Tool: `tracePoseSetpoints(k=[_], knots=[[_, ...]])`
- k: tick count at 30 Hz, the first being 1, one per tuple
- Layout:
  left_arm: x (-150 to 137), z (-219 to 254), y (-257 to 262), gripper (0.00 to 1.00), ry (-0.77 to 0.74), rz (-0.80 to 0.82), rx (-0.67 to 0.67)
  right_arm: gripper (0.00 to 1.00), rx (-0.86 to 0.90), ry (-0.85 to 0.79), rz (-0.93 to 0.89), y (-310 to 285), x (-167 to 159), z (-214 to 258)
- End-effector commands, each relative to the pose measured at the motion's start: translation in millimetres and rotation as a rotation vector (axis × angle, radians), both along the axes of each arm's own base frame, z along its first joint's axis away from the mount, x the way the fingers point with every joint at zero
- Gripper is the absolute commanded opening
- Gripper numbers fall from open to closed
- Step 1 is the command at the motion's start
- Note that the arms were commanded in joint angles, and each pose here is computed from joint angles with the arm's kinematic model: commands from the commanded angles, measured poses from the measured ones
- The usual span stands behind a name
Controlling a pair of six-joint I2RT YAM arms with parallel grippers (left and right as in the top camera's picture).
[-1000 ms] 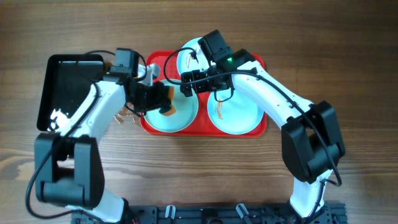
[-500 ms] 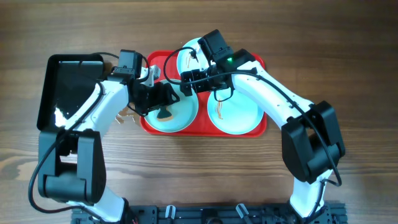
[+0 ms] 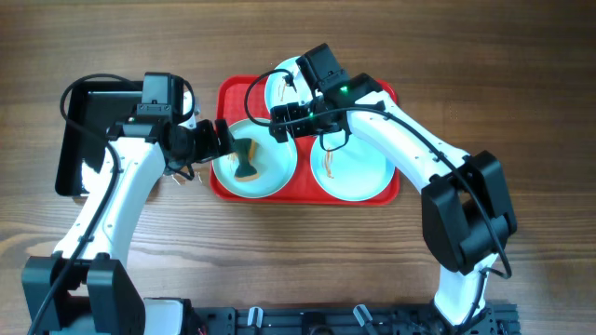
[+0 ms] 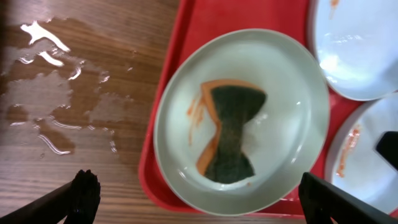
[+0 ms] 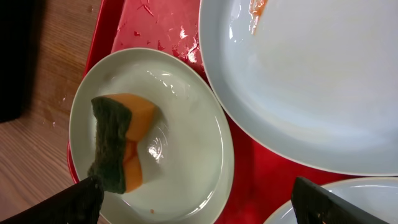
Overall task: Clean dirty plates on tray and stack at the side
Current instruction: 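Rub the sponge over the lower-left plate while right gripper holds top plate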
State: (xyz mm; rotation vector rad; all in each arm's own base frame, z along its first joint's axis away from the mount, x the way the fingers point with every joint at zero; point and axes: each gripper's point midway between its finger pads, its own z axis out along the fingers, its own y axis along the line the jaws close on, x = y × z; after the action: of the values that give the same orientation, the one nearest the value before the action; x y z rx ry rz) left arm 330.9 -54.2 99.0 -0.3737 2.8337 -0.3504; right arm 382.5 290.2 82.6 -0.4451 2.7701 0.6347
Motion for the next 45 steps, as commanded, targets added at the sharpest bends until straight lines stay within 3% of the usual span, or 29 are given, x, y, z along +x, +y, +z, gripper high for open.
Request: tracePoseSetpoints(k=[1,2,14,18,32,45], knots=[[-3.2,4.9,-1.8,1.0,0.009,0.005,-0.004,0.68,-0.033,0.004,-0.01,-5.8,-3.3,-6.8],[-4.6,4.4,-2.0,1.0,0.015,0.004,-0.005,0.59,-0.056,0.001,-0.021,-10.1,-3.2,-10.8],[-6.8,3.9,-2.4,1.0,0.025,0.003,-0.008,0.56,-0.086,-0.014,-0.057,-20.1,-5.3,-39.6],[-8.3,3.4,-2.3,1.0,0.031,0.003,-0.008,0.45,-0.071,-0.034,-0.058,-16.6,-1.2,-37.2],[-8.3,3.4,-2.3,1.0,0.031,0.003,-0.008,0.49,-0.096,-0.045,-0.006,0.8,-5.6,-34.6],[-8.3,3.4,-2.3,1.0,0.031,0.003,-0.008,0.48,-0.12,0.019,0.003,-0.5,-11.6,-62.9]])
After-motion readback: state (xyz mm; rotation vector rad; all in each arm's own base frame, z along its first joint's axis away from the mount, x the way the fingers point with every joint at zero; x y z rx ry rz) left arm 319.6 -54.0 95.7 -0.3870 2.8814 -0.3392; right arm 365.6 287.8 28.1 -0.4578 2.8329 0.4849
